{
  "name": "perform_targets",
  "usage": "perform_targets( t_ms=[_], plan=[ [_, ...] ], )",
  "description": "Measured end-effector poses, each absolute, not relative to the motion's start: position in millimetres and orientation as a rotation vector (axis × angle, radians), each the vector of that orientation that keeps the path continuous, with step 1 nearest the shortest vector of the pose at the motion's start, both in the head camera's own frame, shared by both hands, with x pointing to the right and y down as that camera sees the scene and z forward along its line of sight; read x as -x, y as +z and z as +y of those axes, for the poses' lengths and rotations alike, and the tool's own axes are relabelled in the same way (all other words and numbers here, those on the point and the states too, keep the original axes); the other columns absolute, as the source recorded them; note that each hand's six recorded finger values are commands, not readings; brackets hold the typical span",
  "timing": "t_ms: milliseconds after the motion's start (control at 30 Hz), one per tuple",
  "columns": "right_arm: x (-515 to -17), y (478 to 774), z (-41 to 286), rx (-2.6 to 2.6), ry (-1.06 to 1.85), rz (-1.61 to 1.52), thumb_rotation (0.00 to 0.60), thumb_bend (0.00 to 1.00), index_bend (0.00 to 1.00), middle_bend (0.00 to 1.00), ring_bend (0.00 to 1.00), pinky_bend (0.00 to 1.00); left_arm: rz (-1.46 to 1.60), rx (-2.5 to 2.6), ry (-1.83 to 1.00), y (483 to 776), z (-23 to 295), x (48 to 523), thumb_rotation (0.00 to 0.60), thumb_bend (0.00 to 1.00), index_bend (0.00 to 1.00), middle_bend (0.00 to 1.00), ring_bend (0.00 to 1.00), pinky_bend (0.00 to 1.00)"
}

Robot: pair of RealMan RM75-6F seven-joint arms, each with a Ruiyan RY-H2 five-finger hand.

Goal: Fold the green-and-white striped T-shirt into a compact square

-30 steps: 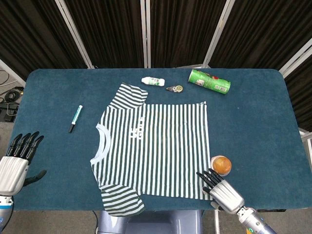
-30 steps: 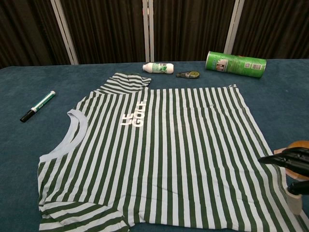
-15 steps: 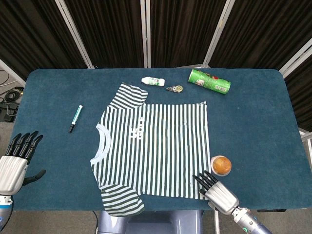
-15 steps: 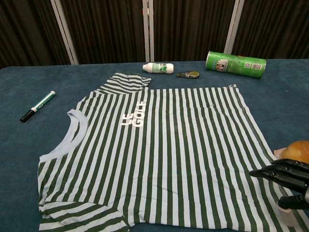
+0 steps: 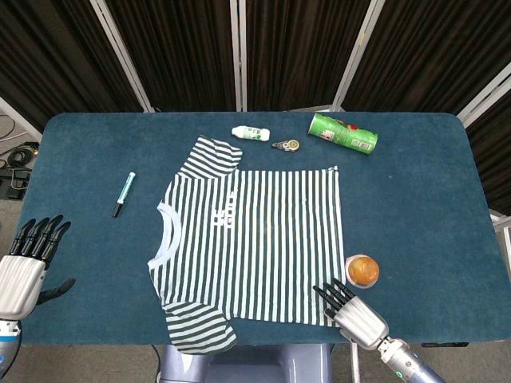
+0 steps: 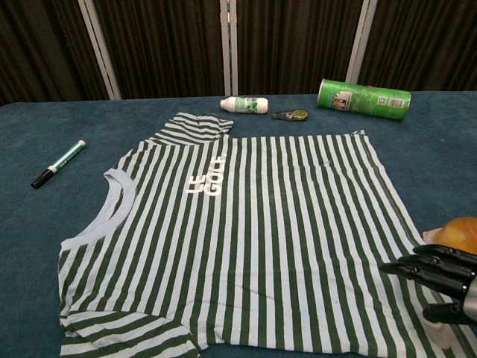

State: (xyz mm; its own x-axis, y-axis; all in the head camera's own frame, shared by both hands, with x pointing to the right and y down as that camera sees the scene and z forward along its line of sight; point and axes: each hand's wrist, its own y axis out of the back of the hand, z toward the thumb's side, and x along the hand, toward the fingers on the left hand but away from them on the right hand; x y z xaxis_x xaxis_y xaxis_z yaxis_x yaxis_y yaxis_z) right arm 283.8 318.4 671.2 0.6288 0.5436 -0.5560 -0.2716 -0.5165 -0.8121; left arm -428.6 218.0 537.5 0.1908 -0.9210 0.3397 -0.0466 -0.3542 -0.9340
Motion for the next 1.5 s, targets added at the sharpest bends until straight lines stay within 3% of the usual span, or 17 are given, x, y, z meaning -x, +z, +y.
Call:
perform_targets(
  t_ms=[433,900,1167,1233,1500],
  plan=[
    [-280,666,311,1.857,1.012,-0.241,0.6,0.31,0.52,0.02,0.0,0.0,0.933,1.611,-1.285,539,218,428,0.6,0.0,0.0,0.0,0.0,0.0],
    [-280,665,308,1.857,1.008,-0.236,0.6,0.4,0.65,0.03,0.0,0.0,0.928,1.615,-1.285,540,219,427,0.6,0.0,0.0,0.0,0.0,0.0],
    [-279,664,304,1.869,1.011,-0.272,0.6,0.43,0.68,0.04,0.0,0.0,0.905,1.65,-1.284,545,223,422,0.6,0.0,0.0,0.0,0.0,0.0],
    [-277,663,303,1.872,1.004,-0.281,0.6,0.43,0.68,0.04,0.0,0.0,0.898,1.707,-1.282,548,229,416,0.6,0.0,0.04,0.0,0.0,0.0],
    [-273,660,299,1.869,0.991,-0.286,0.6,0.44,0.7,0.04,0.0,0.0,0.692,1.85,-1.128,561,245,376,0.6,0.0,0.45,0.0,0.0,0.0]
  ],
)
